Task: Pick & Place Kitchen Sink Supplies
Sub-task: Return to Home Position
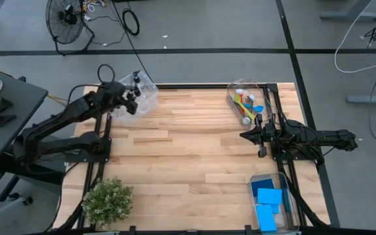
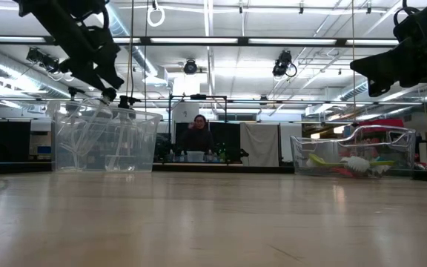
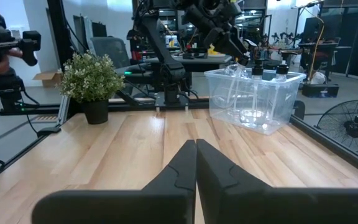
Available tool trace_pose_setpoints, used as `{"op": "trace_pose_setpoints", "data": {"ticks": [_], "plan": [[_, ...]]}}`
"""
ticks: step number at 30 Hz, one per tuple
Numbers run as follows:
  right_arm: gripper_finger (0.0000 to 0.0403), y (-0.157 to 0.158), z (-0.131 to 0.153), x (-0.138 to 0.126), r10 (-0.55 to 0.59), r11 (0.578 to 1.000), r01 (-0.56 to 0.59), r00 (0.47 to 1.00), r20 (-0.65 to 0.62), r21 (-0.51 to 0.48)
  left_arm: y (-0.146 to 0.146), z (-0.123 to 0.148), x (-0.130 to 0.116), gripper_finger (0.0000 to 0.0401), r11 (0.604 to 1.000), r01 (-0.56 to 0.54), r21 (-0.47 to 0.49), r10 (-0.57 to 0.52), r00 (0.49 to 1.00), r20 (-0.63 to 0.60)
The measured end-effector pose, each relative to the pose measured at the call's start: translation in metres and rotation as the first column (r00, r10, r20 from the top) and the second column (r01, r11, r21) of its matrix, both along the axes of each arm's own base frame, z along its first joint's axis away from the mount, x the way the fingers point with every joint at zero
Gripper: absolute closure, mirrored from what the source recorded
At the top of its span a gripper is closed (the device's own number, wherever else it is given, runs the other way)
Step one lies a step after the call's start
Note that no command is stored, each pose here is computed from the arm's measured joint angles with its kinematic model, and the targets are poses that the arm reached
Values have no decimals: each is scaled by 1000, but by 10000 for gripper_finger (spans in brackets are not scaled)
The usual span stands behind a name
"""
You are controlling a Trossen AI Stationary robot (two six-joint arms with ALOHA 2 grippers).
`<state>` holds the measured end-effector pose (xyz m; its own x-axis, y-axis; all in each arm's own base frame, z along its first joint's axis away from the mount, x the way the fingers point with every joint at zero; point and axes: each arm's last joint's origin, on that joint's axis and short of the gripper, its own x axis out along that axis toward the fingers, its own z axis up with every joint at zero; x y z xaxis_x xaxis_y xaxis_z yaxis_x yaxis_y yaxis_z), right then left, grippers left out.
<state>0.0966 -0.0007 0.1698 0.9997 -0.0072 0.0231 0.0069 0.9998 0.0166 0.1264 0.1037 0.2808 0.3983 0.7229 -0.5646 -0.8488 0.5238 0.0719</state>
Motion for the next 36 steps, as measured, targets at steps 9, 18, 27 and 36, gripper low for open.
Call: {"op": "trace_pose_setpoints", "data": {"ticks": [9,18,27,36], "plan": [[392,0,0,0,0,1000,0,1000,0,0,7,-8,7,98,999,-47,-25,46,998,-45],[392,0,0,0,0,1000,0,1000,0,0,13,-15,4,113,987,-136,-87,133,990,-35],[392,0,0,0,0,1000,0,1000,0,0,13,-15,4,229,981,-162,-103,162,987,-4],[392,0,0,0,0,1000,0,1000,0,0,13,-14,4,265,986,-143,-89,142,990,-23]]}}
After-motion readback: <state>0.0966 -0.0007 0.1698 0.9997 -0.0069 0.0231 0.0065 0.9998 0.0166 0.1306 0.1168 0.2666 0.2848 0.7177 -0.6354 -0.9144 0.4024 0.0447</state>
